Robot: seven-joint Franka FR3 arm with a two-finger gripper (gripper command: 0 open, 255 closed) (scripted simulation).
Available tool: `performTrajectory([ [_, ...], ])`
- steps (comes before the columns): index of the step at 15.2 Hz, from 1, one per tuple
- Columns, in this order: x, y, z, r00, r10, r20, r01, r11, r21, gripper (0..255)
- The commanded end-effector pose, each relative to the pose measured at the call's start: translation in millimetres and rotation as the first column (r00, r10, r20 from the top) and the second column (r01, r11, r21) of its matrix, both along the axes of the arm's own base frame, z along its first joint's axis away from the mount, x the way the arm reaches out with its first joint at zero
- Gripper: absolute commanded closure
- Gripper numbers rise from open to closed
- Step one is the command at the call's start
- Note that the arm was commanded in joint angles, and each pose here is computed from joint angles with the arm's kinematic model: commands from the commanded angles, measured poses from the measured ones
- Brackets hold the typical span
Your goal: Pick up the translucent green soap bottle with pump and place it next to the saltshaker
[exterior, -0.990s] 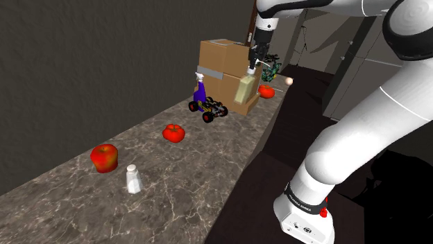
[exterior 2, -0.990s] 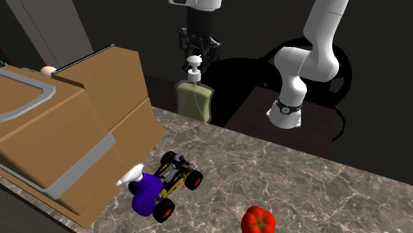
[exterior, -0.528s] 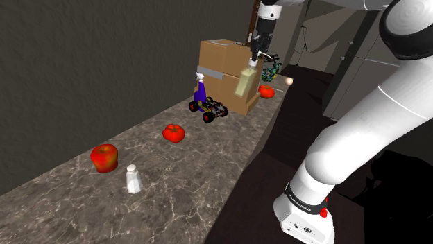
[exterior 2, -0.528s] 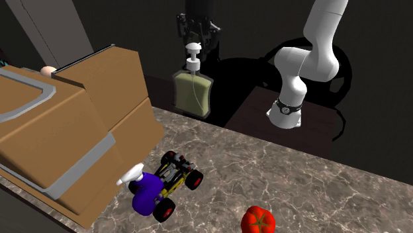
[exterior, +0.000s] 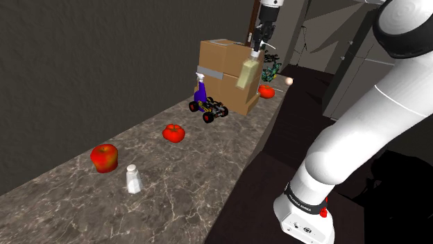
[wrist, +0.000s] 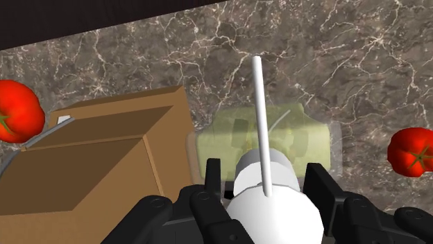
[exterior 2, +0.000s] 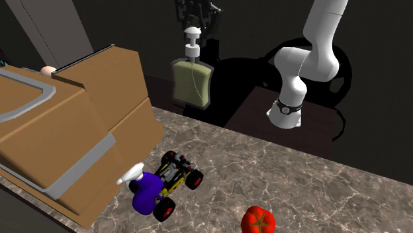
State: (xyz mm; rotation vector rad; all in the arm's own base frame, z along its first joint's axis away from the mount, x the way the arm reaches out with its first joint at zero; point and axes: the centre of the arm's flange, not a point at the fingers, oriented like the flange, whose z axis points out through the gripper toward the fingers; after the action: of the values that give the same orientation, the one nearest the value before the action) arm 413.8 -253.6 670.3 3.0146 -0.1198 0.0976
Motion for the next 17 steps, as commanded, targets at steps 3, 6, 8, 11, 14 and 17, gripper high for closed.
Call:
performTrajectory([
  [3, -0.8, 0.3, 21.4, 1.0, 0.0, 0.0, 0.0, 1.0, 0.0, 255],
  [6, -0.8, 0.3, 37.2, 1.0, 0.0, 0.0, 0.0, 1.0, 0.0, 255],
  [8, -0.8, 0.3, 47.8, 1.0, 0.0, 0.0, 0.0, 1.0, 0.0, 255],
  [11, -2.5, 26.7, 48.8, 1.0, 0.0, 0.0, 0.0, 1.0, 0.0, 255],
  [14, -5.0, 66.2, 48.9, 1.0, 0.0, 0.0, 0.0, 1.0, 0.0, 255],
  [17, -7.4, 105.7, 49.0, 1.0, 0.0, 0.0, 0.0, 1.0, 0.0, 255],
])
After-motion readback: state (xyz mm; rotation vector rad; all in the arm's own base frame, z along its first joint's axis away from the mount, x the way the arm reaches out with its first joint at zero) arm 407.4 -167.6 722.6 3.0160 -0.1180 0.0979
